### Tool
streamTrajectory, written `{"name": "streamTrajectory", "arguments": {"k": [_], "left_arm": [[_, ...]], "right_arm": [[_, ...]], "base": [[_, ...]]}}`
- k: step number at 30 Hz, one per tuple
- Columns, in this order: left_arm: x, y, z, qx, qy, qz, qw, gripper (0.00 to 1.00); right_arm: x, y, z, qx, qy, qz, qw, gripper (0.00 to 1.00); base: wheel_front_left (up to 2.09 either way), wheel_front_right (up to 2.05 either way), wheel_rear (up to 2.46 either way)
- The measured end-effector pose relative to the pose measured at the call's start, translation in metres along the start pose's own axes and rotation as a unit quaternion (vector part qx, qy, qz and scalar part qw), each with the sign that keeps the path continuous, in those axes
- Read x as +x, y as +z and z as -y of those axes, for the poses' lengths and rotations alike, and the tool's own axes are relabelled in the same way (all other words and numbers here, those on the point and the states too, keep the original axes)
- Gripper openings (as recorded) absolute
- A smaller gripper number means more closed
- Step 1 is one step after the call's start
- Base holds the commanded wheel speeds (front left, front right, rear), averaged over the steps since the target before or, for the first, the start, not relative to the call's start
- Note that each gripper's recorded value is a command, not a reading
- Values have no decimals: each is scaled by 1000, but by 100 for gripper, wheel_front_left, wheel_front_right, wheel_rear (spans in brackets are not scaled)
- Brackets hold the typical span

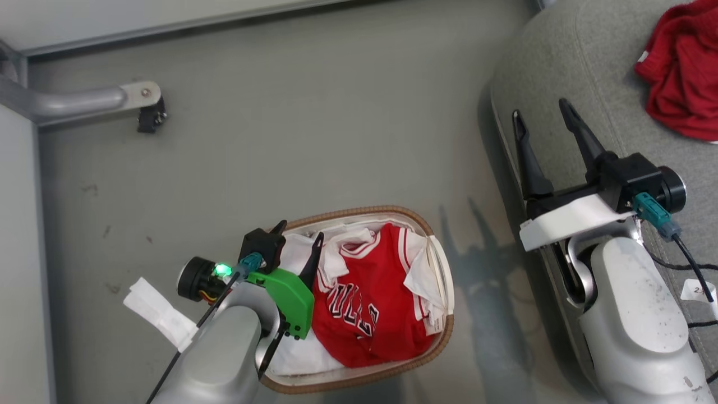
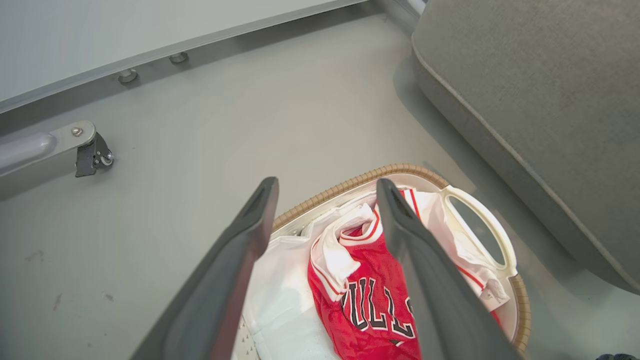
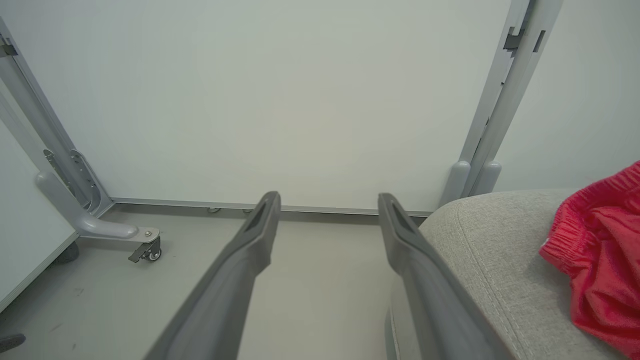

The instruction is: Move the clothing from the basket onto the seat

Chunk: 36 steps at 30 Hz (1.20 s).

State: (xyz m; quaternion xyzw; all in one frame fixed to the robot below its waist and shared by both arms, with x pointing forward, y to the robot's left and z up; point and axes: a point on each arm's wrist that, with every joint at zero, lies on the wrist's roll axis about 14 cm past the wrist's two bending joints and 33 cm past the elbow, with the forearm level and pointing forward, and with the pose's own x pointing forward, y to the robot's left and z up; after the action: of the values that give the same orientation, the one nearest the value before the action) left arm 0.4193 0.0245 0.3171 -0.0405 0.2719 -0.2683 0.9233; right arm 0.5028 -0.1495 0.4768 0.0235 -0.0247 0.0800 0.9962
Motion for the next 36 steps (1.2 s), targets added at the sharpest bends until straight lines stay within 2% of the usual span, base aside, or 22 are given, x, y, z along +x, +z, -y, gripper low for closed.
{"name": "streamTrajectory", "arguments": {"k": [8,18,22,31,36], "left_arm": [[39,-67,7,19,-49,-117,992,100],[62,-149,21,21,-98,-227,969,100],[71,-173,17,25,-92,-255,962,100],[89,-208,-8,38,-40,-294,954,100],[91,-218,-4,29,-42,-308,950,100]], "right_arm": [[25,-35,12,1,-1,-21,1000,100],[36,-78,39,-3,-24,-50,998,100],[36,-95,47,-6,-30,-64,997,100],[34,-116,63,-21,-40,-82,996,100],[31,-121,68,-24,-45,-88,995,100]], "base": [[0,0,0],[0,0,0],[0,0,0],[0,0,0],[0,0,0]]}}
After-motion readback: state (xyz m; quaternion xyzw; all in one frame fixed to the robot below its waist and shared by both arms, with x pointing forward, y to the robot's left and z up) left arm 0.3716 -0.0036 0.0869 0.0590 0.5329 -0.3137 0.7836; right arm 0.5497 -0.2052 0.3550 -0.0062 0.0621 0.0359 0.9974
